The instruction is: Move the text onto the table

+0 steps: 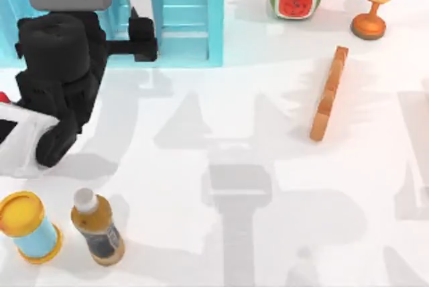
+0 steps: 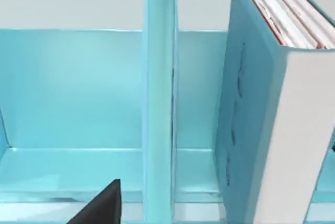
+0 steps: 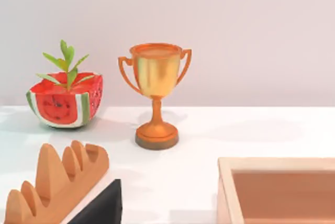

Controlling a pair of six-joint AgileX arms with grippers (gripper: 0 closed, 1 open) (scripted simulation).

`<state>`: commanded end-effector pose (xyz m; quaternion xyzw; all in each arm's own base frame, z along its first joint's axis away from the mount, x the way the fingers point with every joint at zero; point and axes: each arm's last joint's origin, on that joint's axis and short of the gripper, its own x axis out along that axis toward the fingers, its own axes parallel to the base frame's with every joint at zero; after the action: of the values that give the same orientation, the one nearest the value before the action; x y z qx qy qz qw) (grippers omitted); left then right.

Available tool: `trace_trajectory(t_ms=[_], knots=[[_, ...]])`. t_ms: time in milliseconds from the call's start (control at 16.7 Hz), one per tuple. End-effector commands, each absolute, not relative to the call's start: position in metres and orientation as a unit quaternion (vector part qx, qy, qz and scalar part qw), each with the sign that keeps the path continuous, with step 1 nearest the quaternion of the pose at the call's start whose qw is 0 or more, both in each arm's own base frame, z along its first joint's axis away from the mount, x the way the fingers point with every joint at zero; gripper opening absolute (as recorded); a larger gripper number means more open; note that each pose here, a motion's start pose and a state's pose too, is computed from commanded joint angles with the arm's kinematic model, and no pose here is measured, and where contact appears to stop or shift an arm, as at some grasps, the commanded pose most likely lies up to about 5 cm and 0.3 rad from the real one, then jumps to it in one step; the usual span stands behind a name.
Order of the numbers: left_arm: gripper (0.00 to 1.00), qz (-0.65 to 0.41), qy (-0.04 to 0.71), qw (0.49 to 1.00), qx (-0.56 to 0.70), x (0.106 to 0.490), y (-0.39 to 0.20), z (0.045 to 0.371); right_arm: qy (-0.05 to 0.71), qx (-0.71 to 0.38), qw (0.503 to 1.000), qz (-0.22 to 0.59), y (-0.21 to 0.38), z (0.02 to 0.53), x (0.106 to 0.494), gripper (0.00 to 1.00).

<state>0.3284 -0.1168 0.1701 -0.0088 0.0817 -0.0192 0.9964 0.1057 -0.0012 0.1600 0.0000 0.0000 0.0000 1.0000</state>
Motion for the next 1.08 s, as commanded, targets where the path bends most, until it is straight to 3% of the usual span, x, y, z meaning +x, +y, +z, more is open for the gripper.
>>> trace_trajectory(t_ms=[360, 780, 1080], knots=[[1.00, -0.023, 0.099, 0.995, 0.004, 0.352, -0.151, 0.114, 0.000, 0.000, 1.000, 0.000, -0.001, 0.160, 0.106, 1.00], [1.00, -0.022, 0.100, 0.995, 0.004, 0.355, -0.150, 0.113, 0.000, 0.000, 1.000, 0.000, -0.001, 0.160, 0.106, 1.00], [1.00, -0.023, 0.099, 0.995, 0.003, 0.398, -0.157, 0.106, 0.000, 0.000, 1.000, 0.000, -0.001, 0.160, 0.106, 1.00]])
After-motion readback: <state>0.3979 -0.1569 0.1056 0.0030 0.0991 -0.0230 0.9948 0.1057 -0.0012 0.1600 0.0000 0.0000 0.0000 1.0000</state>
